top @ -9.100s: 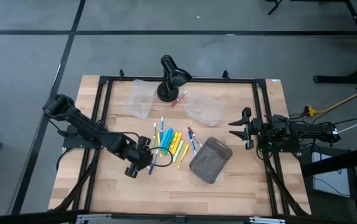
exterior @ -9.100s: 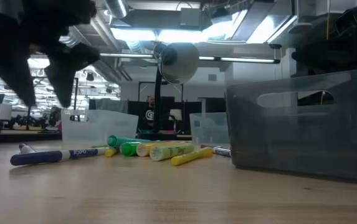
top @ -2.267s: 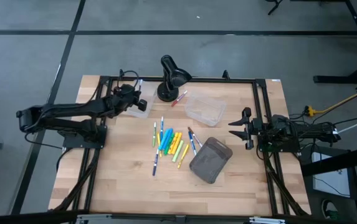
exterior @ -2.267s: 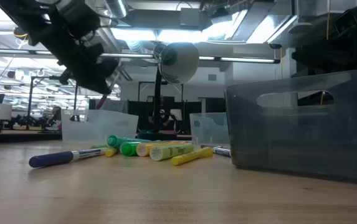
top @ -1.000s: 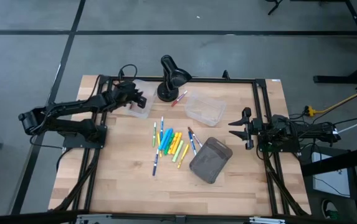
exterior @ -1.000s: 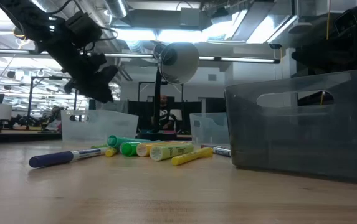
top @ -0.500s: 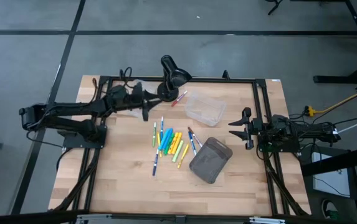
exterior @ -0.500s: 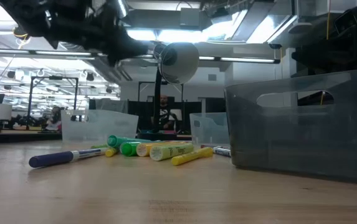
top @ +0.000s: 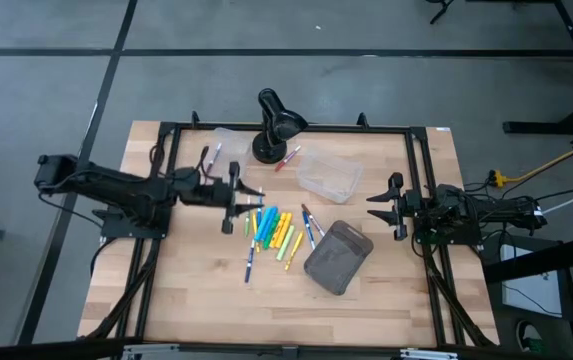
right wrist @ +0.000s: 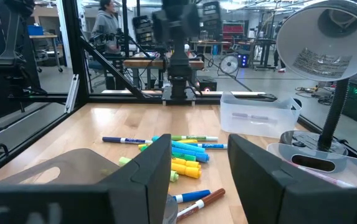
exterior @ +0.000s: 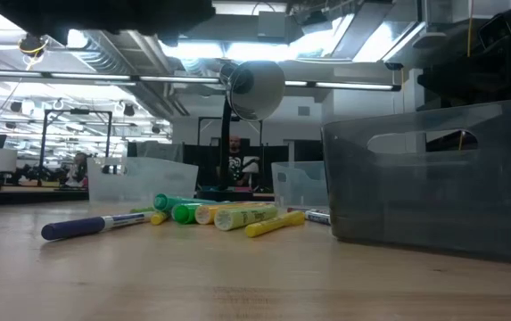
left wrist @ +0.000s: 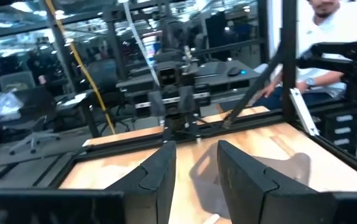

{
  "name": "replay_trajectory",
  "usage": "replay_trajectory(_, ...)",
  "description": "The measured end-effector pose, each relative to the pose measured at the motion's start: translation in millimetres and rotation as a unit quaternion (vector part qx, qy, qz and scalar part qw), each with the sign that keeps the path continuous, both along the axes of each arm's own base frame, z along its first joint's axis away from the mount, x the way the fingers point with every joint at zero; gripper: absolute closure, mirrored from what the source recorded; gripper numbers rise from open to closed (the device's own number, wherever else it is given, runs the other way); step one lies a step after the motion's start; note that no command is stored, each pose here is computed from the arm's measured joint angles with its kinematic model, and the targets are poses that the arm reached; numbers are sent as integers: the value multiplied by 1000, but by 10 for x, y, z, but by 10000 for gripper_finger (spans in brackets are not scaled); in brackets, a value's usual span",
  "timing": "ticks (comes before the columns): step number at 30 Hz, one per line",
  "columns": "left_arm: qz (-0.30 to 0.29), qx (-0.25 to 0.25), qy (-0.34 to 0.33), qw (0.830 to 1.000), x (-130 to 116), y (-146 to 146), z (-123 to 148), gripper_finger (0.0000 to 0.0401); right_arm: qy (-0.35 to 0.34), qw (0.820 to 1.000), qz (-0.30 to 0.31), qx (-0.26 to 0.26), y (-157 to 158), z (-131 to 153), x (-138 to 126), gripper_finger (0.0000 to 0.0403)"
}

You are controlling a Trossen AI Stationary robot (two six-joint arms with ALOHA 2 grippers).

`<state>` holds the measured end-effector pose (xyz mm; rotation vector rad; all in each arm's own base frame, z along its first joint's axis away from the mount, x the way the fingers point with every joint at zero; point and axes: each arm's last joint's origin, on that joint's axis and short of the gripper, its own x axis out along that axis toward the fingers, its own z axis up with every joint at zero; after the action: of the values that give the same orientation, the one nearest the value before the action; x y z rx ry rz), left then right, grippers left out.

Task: Pick & Place Markers
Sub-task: Put the dark blue marker pen into the left transparent bin

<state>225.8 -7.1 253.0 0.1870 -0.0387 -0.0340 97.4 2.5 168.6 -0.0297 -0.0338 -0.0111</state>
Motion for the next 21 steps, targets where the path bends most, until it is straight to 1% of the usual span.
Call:
replay_trajectory(4,3,0,1,1000,-8,-158,-5,290,0,1000,0,0,0,0,0,246)
replay_trajectory(8,19,-28,24,999,39,-282,-98,294,0,1000,0,0,0,0,0,246)
replay_trajectory(14,58,-56,92,992,226,-428,-372,300,0,1000,0,0,0,-1,0,246)
replay_trajectory(17,71,-47,136,987,323,-455,-507,302,0,1000,0,0,0,0,0,246)
replay_trajectory(19,76,-49,158,983,379,-466,-541,302,0,1000,0,0,0,0,0,246)
replay_trajectory(21,87,-64,176,978,436,-472,-542,301,0,1000,0,0,0,0,0,246)
